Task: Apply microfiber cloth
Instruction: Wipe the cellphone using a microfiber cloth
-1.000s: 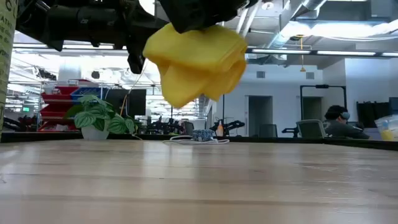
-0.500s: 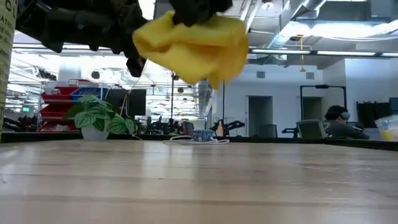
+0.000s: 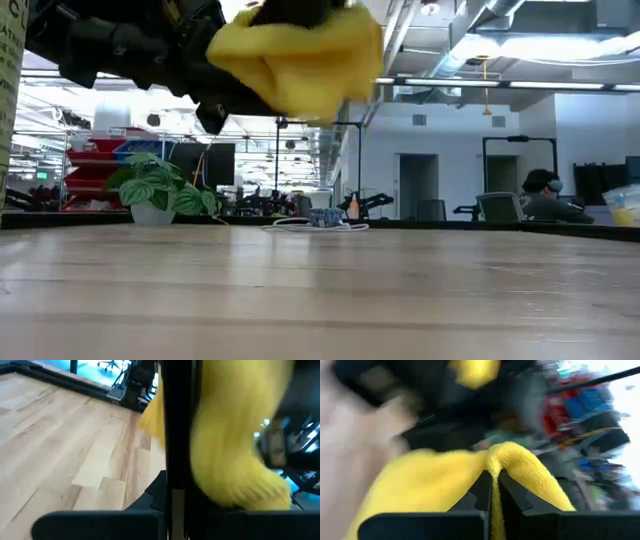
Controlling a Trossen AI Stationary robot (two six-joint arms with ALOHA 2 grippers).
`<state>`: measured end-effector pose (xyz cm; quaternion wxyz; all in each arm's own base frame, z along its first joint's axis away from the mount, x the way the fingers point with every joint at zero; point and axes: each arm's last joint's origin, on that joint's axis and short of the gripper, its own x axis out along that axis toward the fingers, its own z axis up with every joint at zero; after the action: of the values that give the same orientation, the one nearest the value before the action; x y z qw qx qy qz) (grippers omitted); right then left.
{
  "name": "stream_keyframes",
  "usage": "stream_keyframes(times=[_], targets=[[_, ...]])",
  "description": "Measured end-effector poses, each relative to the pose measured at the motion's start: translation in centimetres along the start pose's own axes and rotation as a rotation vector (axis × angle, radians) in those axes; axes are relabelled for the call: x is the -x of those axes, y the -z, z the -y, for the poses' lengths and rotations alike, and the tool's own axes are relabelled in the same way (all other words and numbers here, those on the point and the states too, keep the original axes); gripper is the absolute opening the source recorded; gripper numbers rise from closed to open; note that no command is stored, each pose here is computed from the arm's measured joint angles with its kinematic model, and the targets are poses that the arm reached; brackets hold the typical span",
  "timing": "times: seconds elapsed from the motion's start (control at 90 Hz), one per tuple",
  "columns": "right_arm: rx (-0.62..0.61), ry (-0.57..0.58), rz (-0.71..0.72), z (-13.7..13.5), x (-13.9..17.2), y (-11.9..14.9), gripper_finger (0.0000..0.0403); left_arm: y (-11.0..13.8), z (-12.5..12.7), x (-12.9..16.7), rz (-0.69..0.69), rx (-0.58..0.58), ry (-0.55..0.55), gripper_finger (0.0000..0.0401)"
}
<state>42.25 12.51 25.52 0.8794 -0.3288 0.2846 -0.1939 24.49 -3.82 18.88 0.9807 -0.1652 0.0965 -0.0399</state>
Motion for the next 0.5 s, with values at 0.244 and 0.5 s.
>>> stream_keyframes(times=[0.244, 0.5], targets=[[0.067, 0.212, 0.003, 1.3, 0.4, -1.1, 0.0, -0.1, 0.0, 0.0, 0.002, 0.007, 0.002, 0.0011], [0.022, 0.101, -0.024, 0.7, 0.5, -0.2, 0.0, 0.3, 0.0, 0.0, -0.037, 0.01, 0.007, 0.0011]])
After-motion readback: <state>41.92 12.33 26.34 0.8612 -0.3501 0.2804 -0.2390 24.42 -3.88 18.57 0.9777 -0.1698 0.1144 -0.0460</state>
